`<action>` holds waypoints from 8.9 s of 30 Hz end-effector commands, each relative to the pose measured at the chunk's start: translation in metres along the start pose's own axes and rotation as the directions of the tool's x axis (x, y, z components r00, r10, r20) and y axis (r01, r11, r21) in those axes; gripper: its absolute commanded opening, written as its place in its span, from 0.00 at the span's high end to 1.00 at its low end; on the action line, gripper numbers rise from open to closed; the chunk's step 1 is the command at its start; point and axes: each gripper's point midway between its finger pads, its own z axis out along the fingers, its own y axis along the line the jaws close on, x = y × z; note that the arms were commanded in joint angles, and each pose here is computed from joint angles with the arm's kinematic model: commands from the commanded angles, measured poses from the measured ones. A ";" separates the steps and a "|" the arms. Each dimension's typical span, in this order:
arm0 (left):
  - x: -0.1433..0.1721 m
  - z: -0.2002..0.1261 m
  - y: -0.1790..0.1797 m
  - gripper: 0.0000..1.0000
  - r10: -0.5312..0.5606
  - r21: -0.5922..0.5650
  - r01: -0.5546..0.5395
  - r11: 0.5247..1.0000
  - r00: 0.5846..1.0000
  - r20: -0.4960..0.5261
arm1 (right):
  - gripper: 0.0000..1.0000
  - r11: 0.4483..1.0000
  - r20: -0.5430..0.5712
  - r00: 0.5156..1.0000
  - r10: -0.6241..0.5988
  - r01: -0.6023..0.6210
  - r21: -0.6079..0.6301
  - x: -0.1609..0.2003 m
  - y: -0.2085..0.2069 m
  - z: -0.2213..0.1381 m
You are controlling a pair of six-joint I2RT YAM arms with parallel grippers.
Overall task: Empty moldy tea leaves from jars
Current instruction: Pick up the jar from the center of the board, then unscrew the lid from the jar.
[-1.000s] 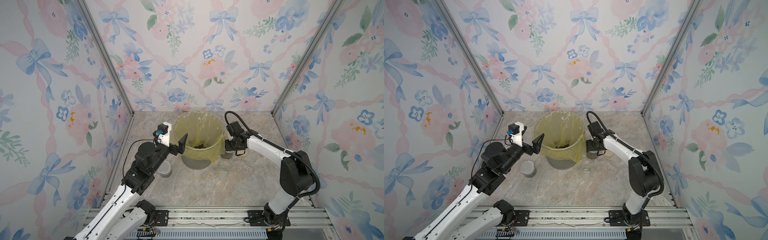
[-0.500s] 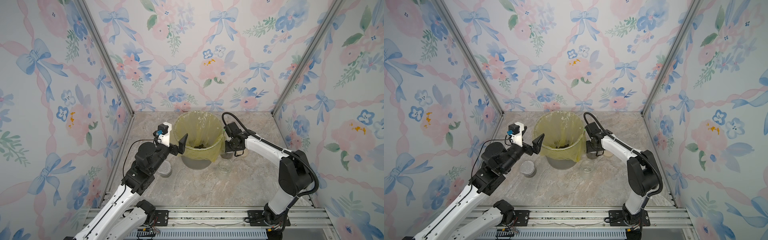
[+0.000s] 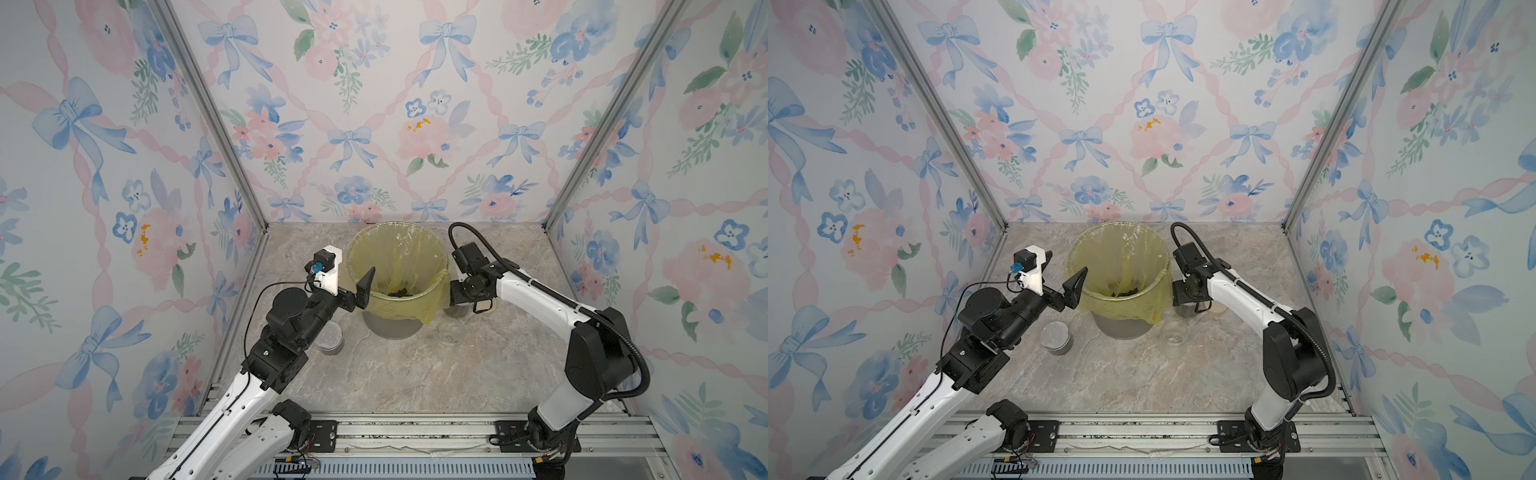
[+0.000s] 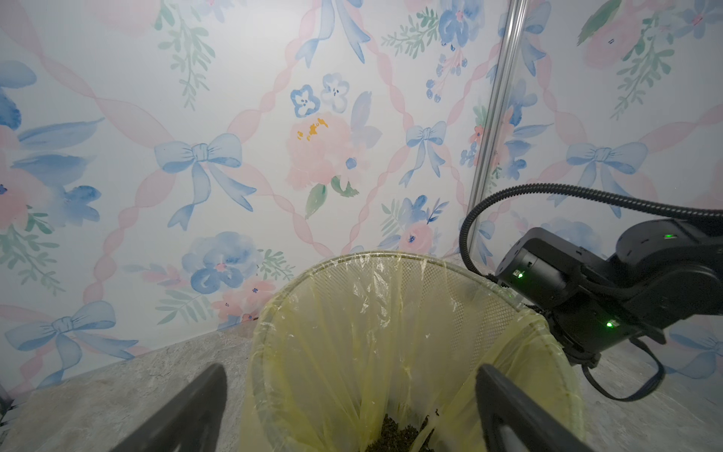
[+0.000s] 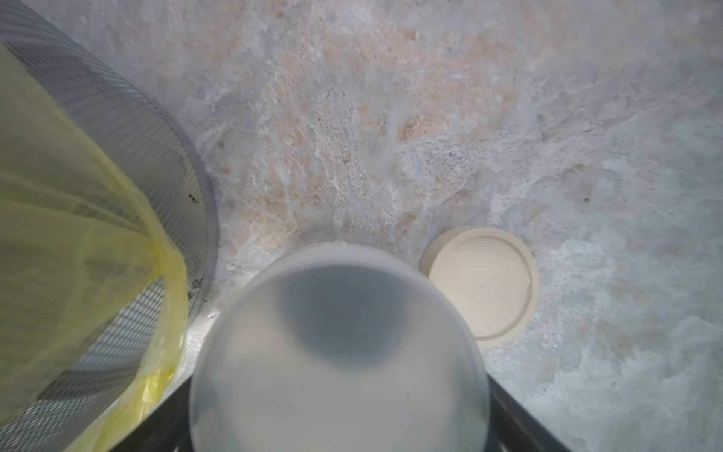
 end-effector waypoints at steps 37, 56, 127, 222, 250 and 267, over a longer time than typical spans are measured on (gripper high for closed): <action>-0.060 -0.017 -0.107 0.02 0.238 0.480 -0.397 0.783 0.903 0.358 | 0.18 0.887 0.346 0.925 0.159 0.020 -0.461 -0.032 0.008 -0.283; -0.044 0.039 -0.115 0.02 0.263 0.471 -0.452 0.758 0.872 0.412 | 0.21 0.709 0.364 0.918 0.158 0.151 -0.688 -0.113 0.087 -0.304; -0.054 0.049 -0.088 0.47 0.367 0.275 -0.534 0.800 0.797 0.480 | 0.03 0.561 0.381 0.920 0.092 0.268 -0.783 -0.104 0.166 -0.308; -0.096 0.119 -0.021 0.50 0.825 -0.397 -0.724 0.564 0.514 0.235 | 0.22 0.293 0.347 0.850 0.396 0.242 -0.925 -0.206 0.174 -0.313; -0.114 0.091 -0.040 0.57 0.244 0.096 -0.312 0.945 0.871 0.426 | 0.24 0.289 0.436 0.833 0.340 0.349 -0.892 -0.172 0.163 -0.328; -0.119 0.075 -0.049 0.57 0.159 0.184 -0.263 0.947 0.882 0.443 | 0.05 0.373 0.478 0.823 0.307 0.358 -0.856 -0.146 0.152 -0.339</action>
